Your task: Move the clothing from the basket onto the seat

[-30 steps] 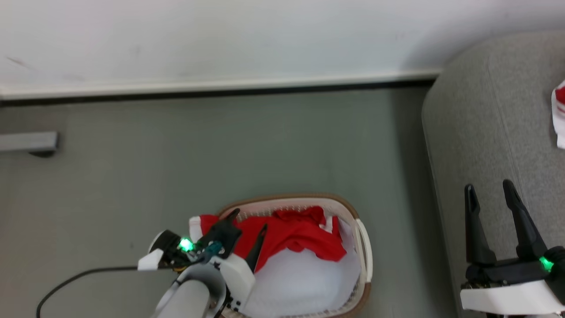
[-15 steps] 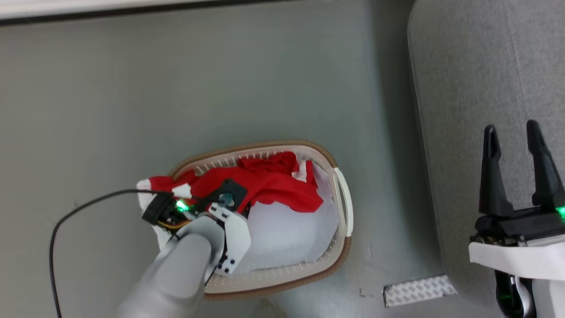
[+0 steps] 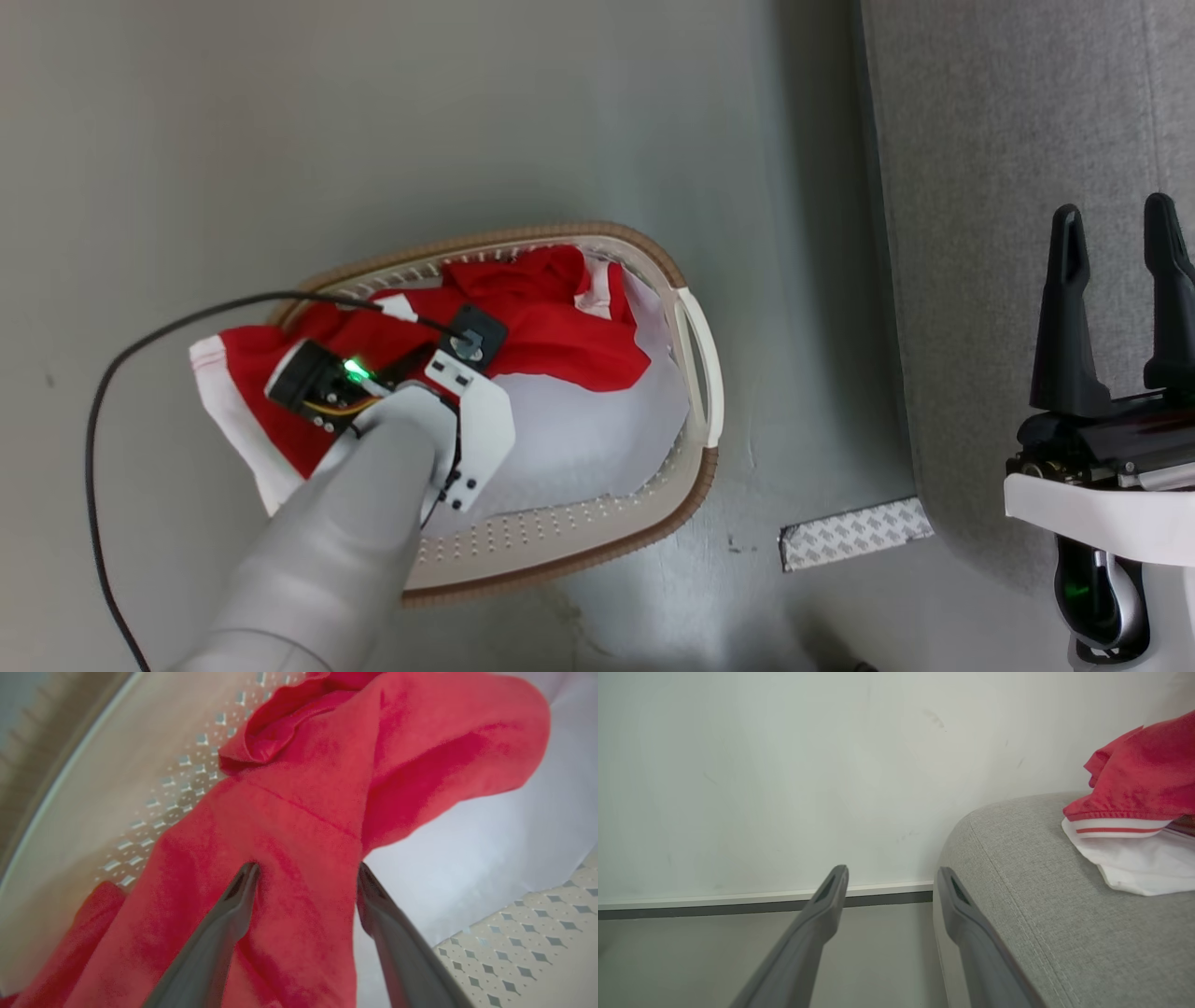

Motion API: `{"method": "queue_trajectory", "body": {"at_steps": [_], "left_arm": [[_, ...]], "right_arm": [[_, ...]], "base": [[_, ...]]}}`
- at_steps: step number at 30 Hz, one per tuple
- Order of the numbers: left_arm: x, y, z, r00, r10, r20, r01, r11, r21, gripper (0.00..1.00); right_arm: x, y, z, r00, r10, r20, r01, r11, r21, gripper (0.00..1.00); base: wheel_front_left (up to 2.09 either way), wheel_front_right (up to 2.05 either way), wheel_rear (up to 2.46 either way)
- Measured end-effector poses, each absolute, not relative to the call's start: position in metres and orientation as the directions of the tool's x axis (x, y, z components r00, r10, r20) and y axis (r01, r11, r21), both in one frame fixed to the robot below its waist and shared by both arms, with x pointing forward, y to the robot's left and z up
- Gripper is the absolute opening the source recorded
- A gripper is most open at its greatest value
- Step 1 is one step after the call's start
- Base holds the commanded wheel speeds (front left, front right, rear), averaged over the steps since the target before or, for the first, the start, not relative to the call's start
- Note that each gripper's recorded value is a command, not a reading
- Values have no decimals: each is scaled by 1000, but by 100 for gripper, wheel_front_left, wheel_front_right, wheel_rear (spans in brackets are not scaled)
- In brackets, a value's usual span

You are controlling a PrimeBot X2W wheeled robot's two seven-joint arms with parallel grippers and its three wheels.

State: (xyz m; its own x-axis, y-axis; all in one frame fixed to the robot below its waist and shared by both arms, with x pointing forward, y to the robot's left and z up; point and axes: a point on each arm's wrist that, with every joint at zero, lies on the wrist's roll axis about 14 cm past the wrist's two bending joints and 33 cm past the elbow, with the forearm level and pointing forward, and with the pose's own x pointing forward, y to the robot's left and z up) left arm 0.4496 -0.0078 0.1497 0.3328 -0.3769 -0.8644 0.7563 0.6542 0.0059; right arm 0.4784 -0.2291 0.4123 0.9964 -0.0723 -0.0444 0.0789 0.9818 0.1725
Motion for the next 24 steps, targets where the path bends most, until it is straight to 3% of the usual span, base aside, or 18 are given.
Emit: {"method": "queue_trajectory", "body": {"at_steps": [5, 6, 7, 15, 24], "left_arm": [[456, -9, 131, 313, -366, -876, 751, 660, -7, 100], [456, -9, 128, 310, -364, -878, 750, 661, -10, 25], [456, -8, 125, 307, -365, -879, 752, 659, -10, 0], [465, -8, 135, 347, -400, -848, 727, 686, -27, 0], [459, -14, 190, 438, -509, -741, 695, 715, -80, 0]], "right_arm": [[480, -233, 399, 994, -79, -70, 90, 983, 162, 100], [481, -233, 397, 994, -78, -73, 89, 983, 160, 100], [482, -233, 395, 994, -79, -77, 90, 983, 159, 100], [482, -235, 399, 994, -86, -67, 95, 982, 162, 100], [468, -232, 425, 995, -91, -31, 95, 978, 186, 100]], "base": [[0, 0, 0], [0, 0, 0], [0, 0, 0], [0, 0, 0], [0, 0, 0]]}}
